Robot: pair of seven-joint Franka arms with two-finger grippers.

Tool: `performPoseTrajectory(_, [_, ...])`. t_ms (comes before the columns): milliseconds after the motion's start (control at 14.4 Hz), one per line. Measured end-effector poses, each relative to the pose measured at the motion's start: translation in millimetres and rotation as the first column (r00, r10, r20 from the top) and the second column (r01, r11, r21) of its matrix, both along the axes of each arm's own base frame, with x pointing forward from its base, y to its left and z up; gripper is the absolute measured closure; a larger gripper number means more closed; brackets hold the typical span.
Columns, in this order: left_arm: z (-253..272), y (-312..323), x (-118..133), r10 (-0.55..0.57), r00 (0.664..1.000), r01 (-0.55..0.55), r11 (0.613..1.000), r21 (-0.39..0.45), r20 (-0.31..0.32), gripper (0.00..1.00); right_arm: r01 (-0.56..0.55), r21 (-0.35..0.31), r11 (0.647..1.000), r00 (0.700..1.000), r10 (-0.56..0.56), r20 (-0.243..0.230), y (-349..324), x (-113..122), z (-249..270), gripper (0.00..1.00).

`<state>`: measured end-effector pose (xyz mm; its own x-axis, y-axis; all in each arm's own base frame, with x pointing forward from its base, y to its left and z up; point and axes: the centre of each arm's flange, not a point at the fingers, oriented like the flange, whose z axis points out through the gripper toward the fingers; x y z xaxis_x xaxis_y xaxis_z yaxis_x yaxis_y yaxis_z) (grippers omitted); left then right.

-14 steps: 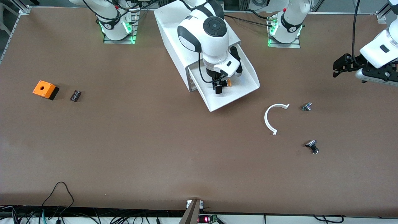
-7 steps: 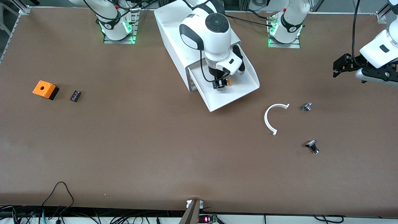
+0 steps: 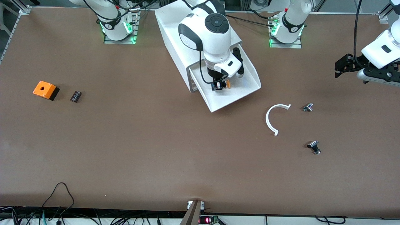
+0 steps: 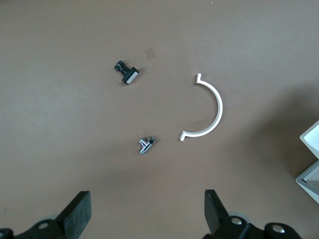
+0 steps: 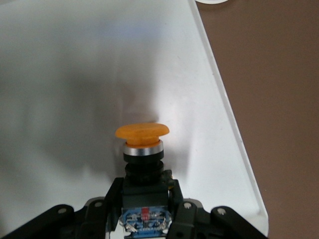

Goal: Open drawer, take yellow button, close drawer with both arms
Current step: 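Lift the yellow button out of the drawer with the right gripper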

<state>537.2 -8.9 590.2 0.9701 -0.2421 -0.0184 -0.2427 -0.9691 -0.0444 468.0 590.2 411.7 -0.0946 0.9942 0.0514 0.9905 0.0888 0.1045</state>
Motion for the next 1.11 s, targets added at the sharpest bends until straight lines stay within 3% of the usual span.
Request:
performPoseTrajectory(347, [0,0,0,0.000,1.000,0.000,1.000,0.000,0.000,0.00,0.137,0.048,0.989,0.989,-0.139,0.049,-31,5,102,0.59])
performPoseTrajectory(624, [0,0,0,-0.001,1.000,0.001,1.000,0.000,0.000,0.00,0.248,0.079,0.966,0.961,-0.256,0.108,-89,43,153,0.59])
performPoseTrajectory(902, [0,0,0,0.000,1.000,0.000,1.000,0.000,0.000,0.00,0.381,0.049,0.923,0.912,-0.384,0.145,-157,96,159,0.59])
performPoseTrajectory(1110, [0,0,0,-0.001,1.000,0.001,1.000,0.000,0.000,0.00,0.503,0.037,0.863,0.857,-0.504,0.110,-187,115,148,0.59])
